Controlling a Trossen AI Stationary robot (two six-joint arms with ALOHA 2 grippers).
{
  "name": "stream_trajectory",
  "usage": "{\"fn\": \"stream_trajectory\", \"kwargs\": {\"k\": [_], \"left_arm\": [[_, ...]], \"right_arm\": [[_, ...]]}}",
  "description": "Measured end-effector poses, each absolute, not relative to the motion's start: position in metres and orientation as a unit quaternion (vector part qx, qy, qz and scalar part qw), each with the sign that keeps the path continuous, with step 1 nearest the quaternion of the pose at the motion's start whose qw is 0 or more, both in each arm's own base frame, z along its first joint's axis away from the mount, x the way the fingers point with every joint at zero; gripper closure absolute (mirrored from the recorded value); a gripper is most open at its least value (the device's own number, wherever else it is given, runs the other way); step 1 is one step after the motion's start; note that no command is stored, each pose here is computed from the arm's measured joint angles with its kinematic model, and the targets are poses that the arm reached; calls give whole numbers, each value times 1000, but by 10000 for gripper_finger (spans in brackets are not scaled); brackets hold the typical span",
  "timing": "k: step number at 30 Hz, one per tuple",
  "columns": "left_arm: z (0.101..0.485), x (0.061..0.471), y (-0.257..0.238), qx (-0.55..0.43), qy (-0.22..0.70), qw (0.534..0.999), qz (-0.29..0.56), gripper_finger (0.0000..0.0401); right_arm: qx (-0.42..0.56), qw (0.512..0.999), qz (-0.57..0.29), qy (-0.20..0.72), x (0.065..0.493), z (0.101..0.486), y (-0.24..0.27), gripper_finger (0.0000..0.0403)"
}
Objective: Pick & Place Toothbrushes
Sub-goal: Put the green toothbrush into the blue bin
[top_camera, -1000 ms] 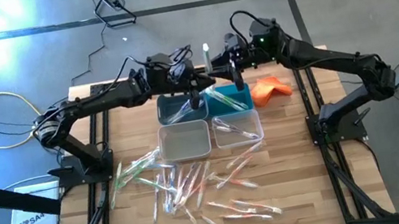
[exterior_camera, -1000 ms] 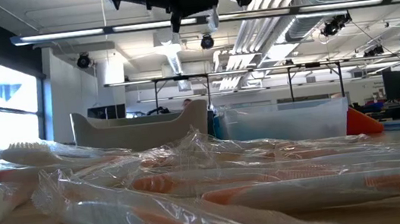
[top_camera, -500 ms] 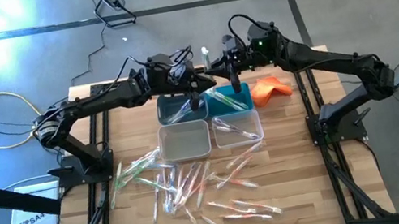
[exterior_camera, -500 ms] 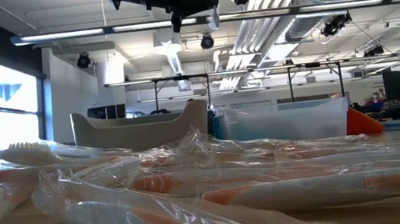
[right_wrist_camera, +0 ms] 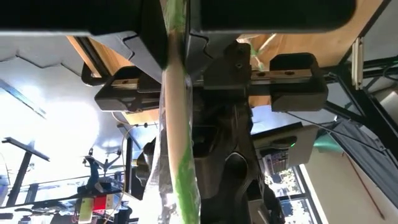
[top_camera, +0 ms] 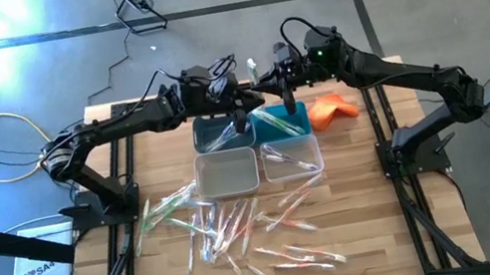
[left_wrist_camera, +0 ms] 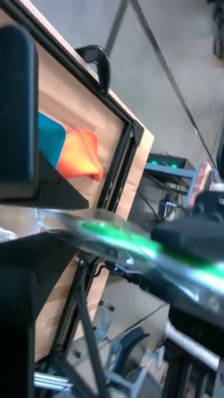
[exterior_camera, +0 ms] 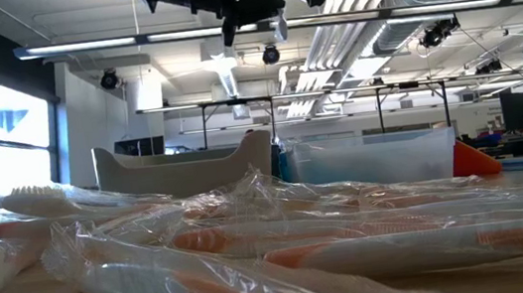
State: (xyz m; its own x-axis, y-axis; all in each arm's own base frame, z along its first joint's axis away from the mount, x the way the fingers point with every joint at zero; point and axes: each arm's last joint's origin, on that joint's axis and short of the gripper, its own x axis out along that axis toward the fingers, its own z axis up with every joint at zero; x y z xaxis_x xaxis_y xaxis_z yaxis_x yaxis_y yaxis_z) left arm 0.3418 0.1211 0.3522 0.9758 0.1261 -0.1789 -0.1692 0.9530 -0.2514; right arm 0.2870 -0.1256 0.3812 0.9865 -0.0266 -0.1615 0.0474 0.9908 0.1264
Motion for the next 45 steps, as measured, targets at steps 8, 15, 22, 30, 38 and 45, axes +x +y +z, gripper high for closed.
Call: {"fn": "stream_trajectory", "kwargs": {"k": [8, 15, 22, 30, 38, 45], "left_arm": [[347, 341, 122, -139, 103, 980, 94, 240], [347, 341, 122, -139, 103, 980, 95, 211], [347, 341, 122, -138, 103, 980, 97, 210], [347, 340, 123, -134, 103, 981, 97, 210], [347, 340, 123, -133, 103, 981, 98, 210], [347, 340, 123, -132, 102, 980, 108, 210]], "right_arm": [[67, 994, -17, 81, 287, 381, -125, 380], [71, 993, -17, 88, 286, 380, -126, 380], [76, 992, -29, 95, 281, 379, -132, 380], [87, 988, -47, 116, 275, 375, -141, 380], [112, 974, -93, 174, 266, 362, -152, 380], [104, 955, -143, 239, 261, 349, -156, 380]]}}
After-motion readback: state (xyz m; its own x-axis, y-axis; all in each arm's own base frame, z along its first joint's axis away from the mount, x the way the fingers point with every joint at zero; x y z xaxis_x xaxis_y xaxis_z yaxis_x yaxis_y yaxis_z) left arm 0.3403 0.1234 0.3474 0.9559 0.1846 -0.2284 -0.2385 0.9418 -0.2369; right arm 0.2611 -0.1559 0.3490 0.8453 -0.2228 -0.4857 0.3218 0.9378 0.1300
